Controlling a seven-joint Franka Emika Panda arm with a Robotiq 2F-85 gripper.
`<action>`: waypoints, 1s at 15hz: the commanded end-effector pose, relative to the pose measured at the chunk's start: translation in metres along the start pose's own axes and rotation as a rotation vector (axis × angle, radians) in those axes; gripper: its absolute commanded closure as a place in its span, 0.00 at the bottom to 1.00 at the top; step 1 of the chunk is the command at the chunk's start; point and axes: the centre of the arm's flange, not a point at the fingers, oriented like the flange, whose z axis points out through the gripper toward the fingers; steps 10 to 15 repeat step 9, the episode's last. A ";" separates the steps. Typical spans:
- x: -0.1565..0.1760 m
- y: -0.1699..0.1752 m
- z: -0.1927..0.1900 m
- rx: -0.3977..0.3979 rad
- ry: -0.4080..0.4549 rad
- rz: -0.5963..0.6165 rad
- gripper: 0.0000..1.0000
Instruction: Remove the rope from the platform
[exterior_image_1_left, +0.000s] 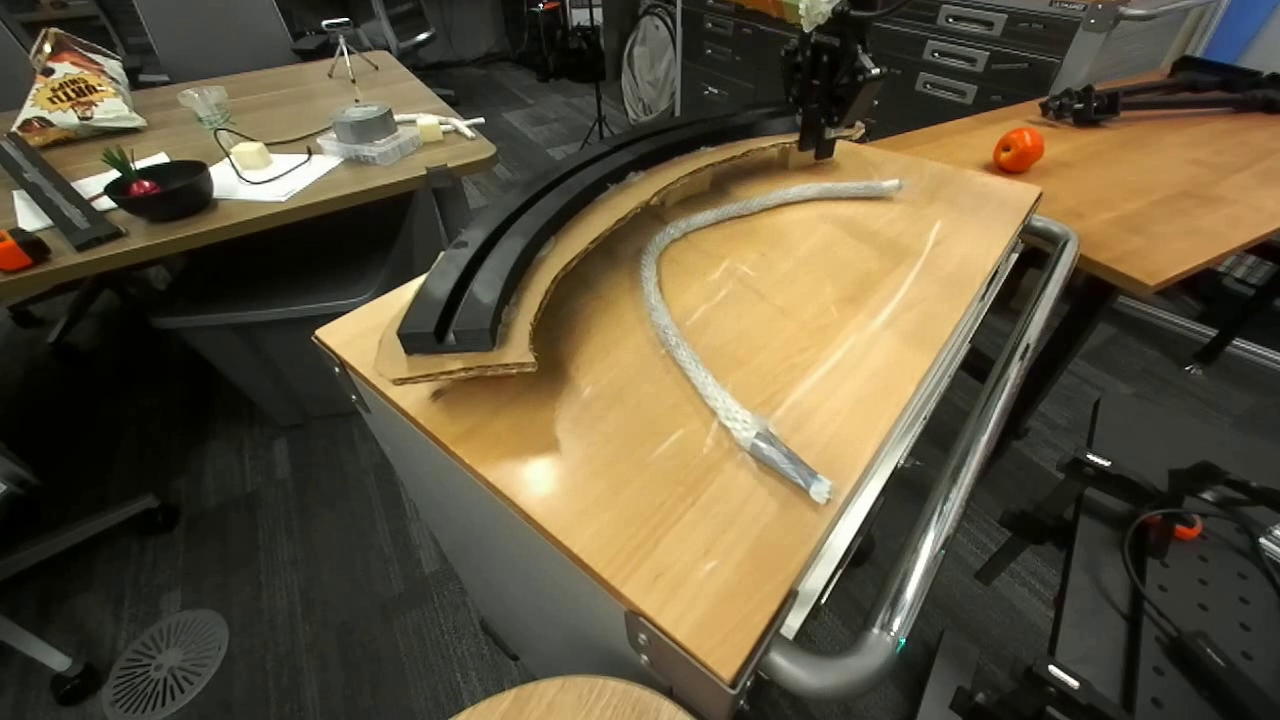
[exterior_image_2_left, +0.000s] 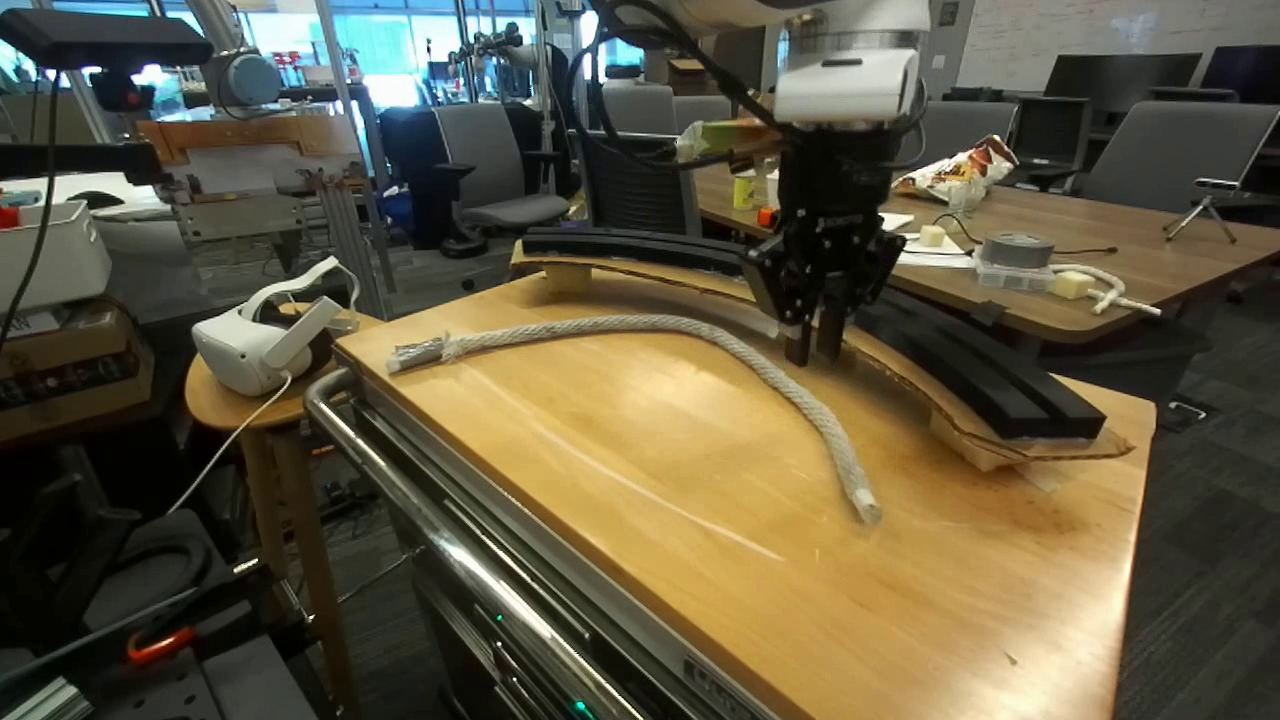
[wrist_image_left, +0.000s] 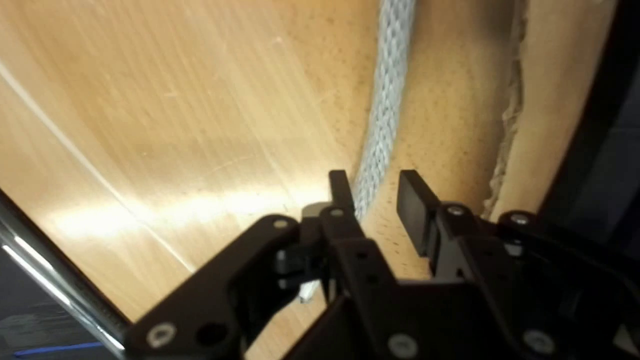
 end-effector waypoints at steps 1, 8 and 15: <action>-0.004 0.054 -0.071 0.192 -0.052 0.022 0.37; 0.017 0.061 -0.141 0.368 -0.098 -0.047 0.09; 0.022 0.068 -0.149 0.385 -0.103 -0.056 0.02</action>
